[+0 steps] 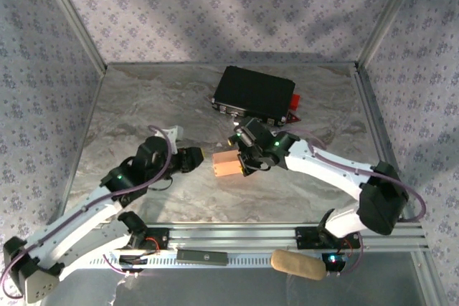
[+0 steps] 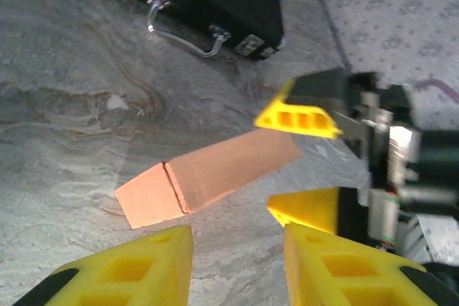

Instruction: Fold the paper box

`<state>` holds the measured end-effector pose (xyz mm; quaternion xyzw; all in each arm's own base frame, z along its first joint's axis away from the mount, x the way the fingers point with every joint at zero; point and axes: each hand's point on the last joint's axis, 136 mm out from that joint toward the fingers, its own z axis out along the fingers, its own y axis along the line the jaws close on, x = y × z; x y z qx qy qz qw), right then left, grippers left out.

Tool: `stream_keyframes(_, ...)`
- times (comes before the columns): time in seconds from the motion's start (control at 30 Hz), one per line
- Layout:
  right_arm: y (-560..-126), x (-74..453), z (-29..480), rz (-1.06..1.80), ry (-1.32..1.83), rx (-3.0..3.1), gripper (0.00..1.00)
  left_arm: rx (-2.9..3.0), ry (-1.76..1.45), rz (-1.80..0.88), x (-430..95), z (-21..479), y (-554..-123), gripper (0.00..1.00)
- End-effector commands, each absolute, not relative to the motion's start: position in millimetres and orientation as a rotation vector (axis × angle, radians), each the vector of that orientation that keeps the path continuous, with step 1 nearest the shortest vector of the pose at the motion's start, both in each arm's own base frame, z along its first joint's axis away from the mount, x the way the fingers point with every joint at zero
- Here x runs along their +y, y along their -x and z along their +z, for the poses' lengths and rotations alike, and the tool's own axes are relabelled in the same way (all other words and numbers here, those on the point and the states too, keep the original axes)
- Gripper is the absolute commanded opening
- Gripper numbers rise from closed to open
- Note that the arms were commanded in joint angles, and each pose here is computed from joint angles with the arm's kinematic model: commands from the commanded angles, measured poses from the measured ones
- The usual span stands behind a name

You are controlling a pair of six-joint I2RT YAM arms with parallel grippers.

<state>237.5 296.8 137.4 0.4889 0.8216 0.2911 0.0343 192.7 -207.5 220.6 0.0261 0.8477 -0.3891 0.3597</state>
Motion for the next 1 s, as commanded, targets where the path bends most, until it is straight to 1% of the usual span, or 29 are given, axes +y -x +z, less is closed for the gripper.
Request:
stream_keyframes(0.0,-223,294,115,0.762,-1.706,2.543,0.84,2.066,-0.303,-1.008,-205,238,-166,0.37)
stream_keyframes(0.13,-236,303,110,0.789,-1.744,2.504,0.84,1.883,-0.476,-1.021,-197,260,-139,0.37)
stream_keyframes(0.3,-243,310,102,0.781,-1.739,2.529,0.82,1.849,-0.475,-1.006,-181,265,-129,0.36)
stream_keyframes(0.37,-240,313,92,0.765,-1.756,2.549,0.79,1.862,-0.462,-1.002,-179,262,-129,0.35)
stream_keyframes(0.43,-242,318,85,0.792,-1.750,2.557,0.72,1.870,-0.460,-1.001,-179,261,-129,0.35)
stream_keyframes(0.5,-241,320,79,0.806,-1.743,2.567,0.69,1.876,-0.462,-1.003,-181,261,-130,0.34)
stream_keyframes(0.57,-246,321,80,0.841,-1.670,2.572,0.65,1.875,-0.468,-1.007,-183,264,-130,0.33)
stream_keyframes(0.73,-256,317,92,0.904,-1.388,2.589,0.61,1.868,-0.495,-1.026,-192,268,-131,0.33)
stream_keyframes(0.87,-262,314,96,1.072,-1.180,2.521,0.55,1.866,-0.501,-1.029,-196,270,-134,0.32)
stream_keyframes(0.97,-264,311,102,1.207,-1.048,2.420,0.54,1.866,-0.510,-1.034,-200,271,-134,0.32)
